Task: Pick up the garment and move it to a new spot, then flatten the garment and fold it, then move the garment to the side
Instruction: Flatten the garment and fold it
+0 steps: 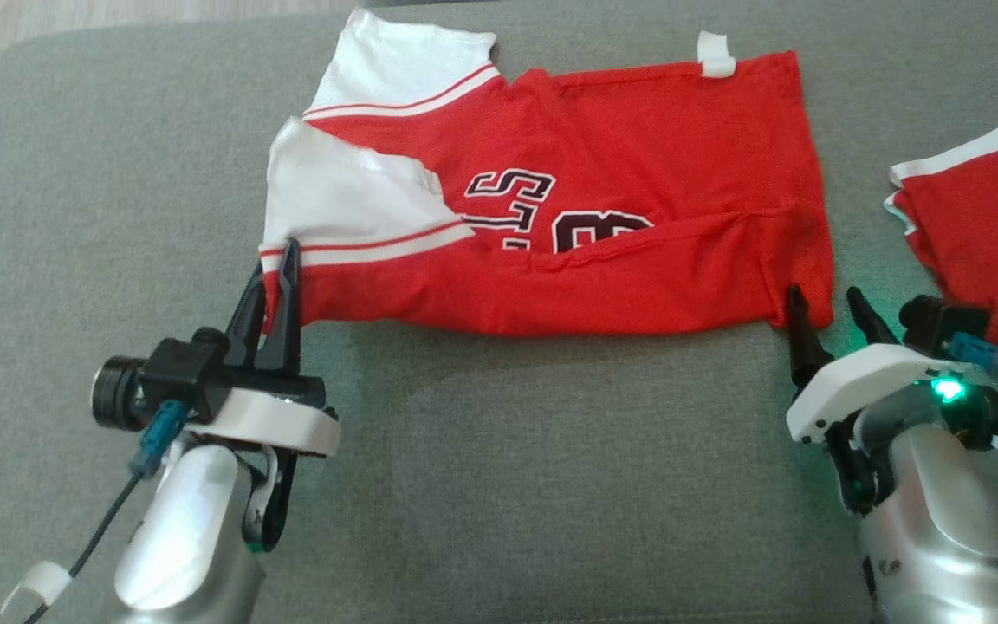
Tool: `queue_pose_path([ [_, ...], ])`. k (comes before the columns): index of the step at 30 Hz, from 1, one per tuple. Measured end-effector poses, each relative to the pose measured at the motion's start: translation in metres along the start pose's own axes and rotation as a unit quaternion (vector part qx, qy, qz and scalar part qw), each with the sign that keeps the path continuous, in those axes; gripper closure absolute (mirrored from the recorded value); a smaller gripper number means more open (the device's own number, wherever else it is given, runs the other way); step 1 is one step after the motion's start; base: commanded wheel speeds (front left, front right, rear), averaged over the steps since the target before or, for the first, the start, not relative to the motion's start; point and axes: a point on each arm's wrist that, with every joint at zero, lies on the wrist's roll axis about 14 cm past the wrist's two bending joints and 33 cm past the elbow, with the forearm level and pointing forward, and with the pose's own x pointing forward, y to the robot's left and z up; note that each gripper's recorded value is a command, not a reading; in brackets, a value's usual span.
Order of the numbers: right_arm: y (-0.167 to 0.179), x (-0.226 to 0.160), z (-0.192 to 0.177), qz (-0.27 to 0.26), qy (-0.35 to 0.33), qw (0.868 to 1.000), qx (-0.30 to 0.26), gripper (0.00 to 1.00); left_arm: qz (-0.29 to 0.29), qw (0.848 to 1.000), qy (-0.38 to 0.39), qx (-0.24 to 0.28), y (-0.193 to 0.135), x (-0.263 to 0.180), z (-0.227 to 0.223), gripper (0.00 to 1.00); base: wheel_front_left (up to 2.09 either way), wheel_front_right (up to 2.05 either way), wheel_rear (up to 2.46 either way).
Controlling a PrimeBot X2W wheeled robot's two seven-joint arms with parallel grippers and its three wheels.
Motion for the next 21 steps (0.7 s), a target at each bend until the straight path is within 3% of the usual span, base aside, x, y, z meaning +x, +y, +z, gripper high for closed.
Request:
queue_pose_path([
  [5,0.006,0.015,-0.005,0.006,0.025,1.000,-0.009,0.00,0.003,1.000,0.001,0.001,0.005,0.000,-0.002,1.00,0.00,0.00,0.00],
  [6,0.007,0.017,-0.004,0.008,0.026,1.000,-0.009,0.57,0.004,1.000,0.004,0.001,0.006,-0.001,-0.004,1.00,0.00,0.00,0.00],
  [7,0.008,0.019,-0.003,0.009,0.028,0.999,-0.013,1.00,0.005,1.000,0.009,0.003,0.007,-0.002,-0.007,1.00,0.00,0.00,0.00],
  [21,-0.004,-0.001,0.009,-0.008,0.016,0.996,-0.085,1.00,0.004,0.998,0.055,0.040,0.016,-0.016,-0.027,1.00,0.00,0.00,0.00],
])
